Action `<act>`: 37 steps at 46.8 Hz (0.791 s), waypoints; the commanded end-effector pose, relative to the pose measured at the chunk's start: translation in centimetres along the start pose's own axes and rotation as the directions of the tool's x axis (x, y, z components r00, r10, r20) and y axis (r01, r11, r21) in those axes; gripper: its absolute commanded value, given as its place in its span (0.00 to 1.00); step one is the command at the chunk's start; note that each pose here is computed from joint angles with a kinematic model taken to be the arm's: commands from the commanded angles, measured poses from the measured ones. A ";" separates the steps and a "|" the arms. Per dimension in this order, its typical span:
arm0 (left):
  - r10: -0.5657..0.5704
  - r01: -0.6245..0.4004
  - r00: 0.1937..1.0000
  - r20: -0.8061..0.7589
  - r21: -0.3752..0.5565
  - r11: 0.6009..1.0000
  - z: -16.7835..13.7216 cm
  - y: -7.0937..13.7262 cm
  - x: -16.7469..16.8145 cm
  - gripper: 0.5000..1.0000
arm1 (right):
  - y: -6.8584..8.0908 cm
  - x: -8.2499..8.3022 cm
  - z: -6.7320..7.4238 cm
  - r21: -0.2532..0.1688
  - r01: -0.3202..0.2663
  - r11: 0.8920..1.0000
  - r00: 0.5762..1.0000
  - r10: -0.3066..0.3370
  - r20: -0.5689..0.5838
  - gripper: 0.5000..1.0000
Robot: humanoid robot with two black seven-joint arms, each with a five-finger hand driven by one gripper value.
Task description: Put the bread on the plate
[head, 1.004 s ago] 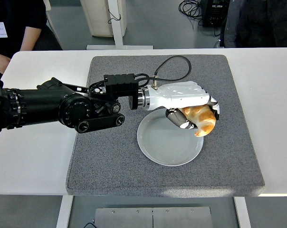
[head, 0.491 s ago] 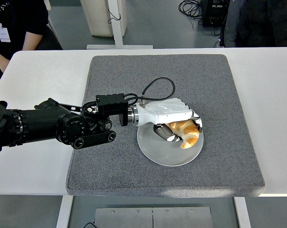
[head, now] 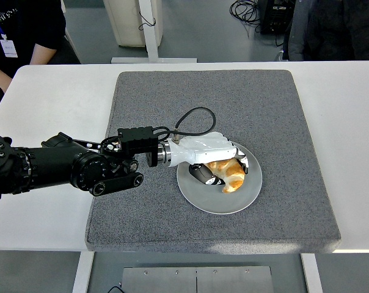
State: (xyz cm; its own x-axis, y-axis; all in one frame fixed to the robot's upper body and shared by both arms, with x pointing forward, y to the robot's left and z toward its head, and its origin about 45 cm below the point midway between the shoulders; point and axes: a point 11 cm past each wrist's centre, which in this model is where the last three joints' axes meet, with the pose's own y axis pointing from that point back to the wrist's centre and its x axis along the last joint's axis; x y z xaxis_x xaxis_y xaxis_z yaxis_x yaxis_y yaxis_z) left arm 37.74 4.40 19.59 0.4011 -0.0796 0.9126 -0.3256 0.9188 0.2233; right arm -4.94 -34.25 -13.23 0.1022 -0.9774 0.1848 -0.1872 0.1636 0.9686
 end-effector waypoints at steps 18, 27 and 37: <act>0.022 -0.022 1.000 -0.015 0.011 1.000 -0.2 0.0 0.6 0.00 | 0.0 0.0 0.0 0.000 0.001 1.000 1.000 -0.001 0.001 1.00; 0.044 -0.043 0.998 -0.045 0.026 0.999 -0.4 0.1 0.9 0.36 | 0.0 0.0 -0.1 0.002 0.001 1.000 1.000 -0.001 0.001 1.00; 0.057 -0.054 0.996 -0.064 0.037 0.998 -0.5 0.1 1.1 0.50 | 0.0 0.0 -0.1 0.002 0.001 1.000 1.000 -0.001 0.001 1.00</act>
State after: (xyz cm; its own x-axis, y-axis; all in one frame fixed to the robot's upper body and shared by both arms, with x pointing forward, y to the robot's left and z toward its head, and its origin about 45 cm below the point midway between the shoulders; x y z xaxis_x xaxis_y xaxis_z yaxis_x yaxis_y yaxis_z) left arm 38.56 4.58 20.42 0.4358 -0.0029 0.9001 -0.3772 0.9074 0.1856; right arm -4.88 -34.20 -13.24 0.1019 -0.9777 0.1835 -0.1882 0.1621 0.9687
